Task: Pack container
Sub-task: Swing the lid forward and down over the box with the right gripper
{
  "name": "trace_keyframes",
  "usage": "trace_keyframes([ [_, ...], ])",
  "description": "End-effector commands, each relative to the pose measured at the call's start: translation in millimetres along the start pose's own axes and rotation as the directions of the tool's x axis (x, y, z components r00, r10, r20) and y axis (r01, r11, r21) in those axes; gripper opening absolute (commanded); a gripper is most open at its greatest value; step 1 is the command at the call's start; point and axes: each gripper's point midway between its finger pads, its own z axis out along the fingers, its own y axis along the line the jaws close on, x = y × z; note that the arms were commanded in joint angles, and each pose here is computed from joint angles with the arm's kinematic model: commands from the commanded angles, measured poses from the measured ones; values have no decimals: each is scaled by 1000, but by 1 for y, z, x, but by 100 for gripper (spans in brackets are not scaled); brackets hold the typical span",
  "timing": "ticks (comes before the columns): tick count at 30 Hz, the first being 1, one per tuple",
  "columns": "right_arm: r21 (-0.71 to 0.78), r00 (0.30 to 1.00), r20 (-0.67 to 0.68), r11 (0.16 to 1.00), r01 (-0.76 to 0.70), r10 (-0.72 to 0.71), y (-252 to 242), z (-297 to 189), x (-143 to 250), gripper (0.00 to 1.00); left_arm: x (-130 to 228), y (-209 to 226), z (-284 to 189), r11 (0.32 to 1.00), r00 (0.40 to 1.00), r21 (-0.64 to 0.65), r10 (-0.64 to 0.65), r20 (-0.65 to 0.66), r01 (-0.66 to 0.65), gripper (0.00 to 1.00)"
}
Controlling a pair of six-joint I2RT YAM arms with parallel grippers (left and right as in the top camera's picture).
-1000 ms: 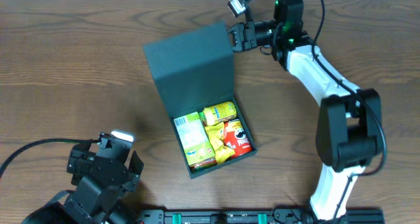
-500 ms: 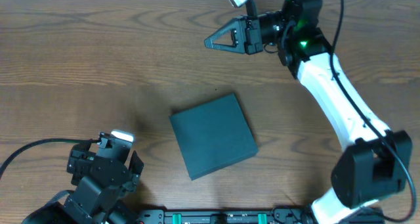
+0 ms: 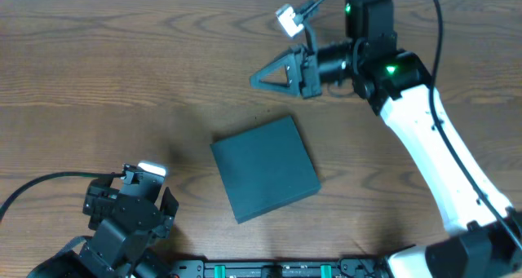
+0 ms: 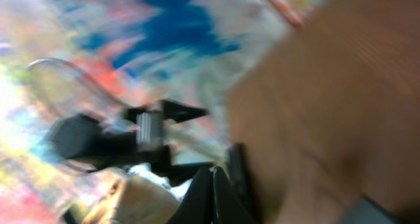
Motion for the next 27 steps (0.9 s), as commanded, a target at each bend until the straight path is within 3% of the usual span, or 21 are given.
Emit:
trace_keyframes([
  [1,337,985,-24,926,171,-173,-30,-2,6,1,-3,4,-3,1000,1000,-15,8,15,-7,95],
  [4,519,989,-103,843,141,-102,-44,-1,34,1,-3,4,-3,1000,1000,-15,8,15,-7,95],
  [8,681,972,-224,702,206,-68,-53,7,67,1,-3,4,-3,1000,1000,-15,7,15,-7,95],
  [13,752,928,-368,568,334,-59,-57,25,105,1,-3,4,-3,1000,1000,-15,7,15,-7,95],
  [21,748,896,-439,580,323,67,-83,49,181,1,-3,4,-3,1000,1000,-15,8,15,-7,95],
  [27,689,884,-454,672,270,110,-79,82,229,1,-3,4,-3,1000,1000,-15,8,15,-7,95],
])
